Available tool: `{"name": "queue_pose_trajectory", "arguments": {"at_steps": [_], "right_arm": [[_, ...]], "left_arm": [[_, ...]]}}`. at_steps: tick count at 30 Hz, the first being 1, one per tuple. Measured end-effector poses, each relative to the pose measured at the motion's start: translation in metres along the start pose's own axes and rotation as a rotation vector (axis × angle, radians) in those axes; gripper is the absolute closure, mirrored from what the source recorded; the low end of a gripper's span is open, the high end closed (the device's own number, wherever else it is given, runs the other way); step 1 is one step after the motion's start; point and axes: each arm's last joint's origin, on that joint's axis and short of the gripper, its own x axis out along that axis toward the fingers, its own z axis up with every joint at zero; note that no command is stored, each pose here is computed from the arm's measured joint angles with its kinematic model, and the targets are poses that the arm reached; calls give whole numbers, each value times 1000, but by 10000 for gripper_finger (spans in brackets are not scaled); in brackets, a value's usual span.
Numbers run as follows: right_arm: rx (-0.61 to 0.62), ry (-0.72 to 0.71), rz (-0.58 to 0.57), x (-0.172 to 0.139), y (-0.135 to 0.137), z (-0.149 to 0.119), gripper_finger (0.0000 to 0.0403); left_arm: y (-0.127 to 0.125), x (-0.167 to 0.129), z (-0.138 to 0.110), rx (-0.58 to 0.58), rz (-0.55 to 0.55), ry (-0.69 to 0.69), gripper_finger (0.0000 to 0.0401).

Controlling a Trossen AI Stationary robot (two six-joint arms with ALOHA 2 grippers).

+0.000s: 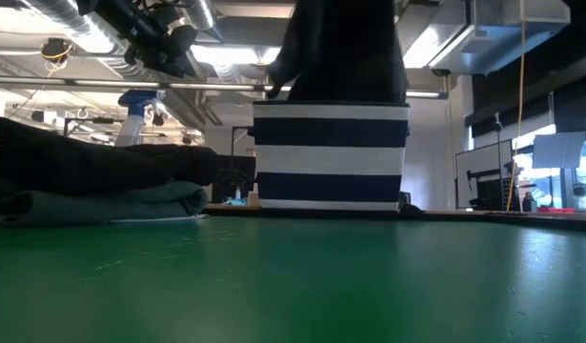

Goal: Fold Laundry from Bin
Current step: Fold the blue pants

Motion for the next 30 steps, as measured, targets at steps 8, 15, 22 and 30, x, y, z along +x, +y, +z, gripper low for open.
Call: {"name": "queue_pose_trajectory", "arguments": {"at_steps": [8, 15, 22, 30], "right_arm": [[-35, -204, 164, -13, 36, 56, 378], [7, -299, 281, -33, 74, 105, 378], [31, -308, 392, -62, 118, 153, 373], [53, -80, 520, -88, 156, 180, 379]], "left_arm": [[0, 0, 0, 0, 0, 0, 225], [0, 0, 0, 0, 0, 0, 225], [0, 0, 0, -1, 0, -1, 225], [-13, -10, 11, -46, -104, -102, 225]]}}
